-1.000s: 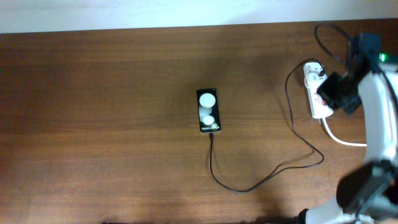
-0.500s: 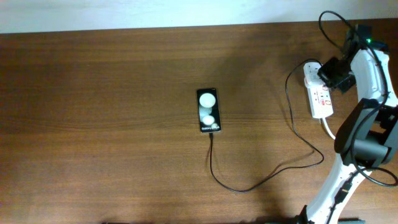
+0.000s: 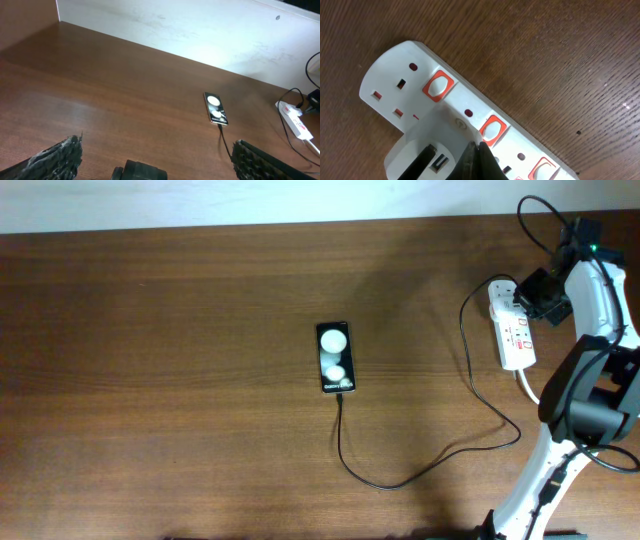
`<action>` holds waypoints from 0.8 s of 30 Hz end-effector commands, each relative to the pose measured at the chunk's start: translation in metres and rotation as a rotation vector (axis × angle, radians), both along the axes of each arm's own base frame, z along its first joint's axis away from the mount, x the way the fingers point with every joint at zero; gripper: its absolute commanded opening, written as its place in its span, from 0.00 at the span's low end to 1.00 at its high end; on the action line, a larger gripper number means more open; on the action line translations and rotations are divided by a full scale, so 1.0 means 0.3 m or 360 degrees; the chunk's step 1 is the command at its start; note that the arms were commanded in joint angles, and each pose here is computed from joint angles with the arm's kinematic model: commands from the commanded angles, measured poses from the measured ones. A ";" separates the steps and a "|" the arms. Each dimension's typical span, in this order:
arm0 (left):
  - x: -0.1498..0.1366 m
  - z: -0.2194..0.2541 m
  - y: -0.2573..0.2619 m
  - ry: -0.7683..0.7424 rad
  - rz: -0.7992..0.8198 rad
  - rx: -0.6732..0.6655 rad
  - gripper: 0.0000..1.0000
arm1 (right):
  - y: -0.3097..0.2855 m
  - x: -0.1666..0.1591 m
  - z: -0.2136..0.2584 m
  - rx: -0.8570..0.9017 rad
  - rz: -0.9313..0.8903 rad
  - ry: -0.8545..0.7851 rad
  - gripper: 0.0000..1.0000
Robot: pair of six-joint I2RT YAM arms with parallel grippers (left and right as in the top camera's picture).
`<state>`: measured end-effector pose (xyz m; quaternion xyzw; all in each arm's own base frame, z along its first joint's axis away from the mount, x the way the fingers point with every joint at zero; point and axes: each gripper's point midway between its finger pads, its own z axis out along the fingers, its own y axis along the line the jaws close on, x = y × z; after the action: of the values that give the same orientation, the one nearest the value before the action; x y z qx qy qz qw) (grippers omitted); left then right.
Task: Plug charger to phone and switch on socket
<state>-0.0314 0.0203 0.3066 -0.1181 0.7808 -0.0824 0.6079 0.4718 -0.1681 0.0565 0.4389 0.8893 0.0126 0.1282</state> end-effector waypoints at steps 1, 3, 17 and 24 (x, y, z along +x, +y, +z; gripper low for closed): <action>-0.004 0.000 -0.005 -0.0011 0.0004 -0.0020 0.99 | 0.029 0.009 -0.107 0.0079 0.0016 0.0067 0.04; -0.004 0.000 -0.005 -0.0010 0.0004 -0.0020 0.99 | 0.056 -0.001 -0.155 0.0154 0.0030 0.0108 0.04; -0.004 0.000 -0.004 -0.0010 0.0004 -0.0019 0.99 | -0.012 -0.118 0.008 0.0120 0.0015 0.0203 0.04; -0.004 -0.001 0.002 -0.0008 0.0021 -0.0015 0.99 | 0.051 -0.232 0.534 -0.0034 0.0035 -0.0180 0.04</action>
<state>-0.0314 0.0203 0.3065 -0.1187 0.7809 -0.0818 0.6078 0.4122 -0.1657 0.1461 0.4446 0.8890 0.0214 0.1073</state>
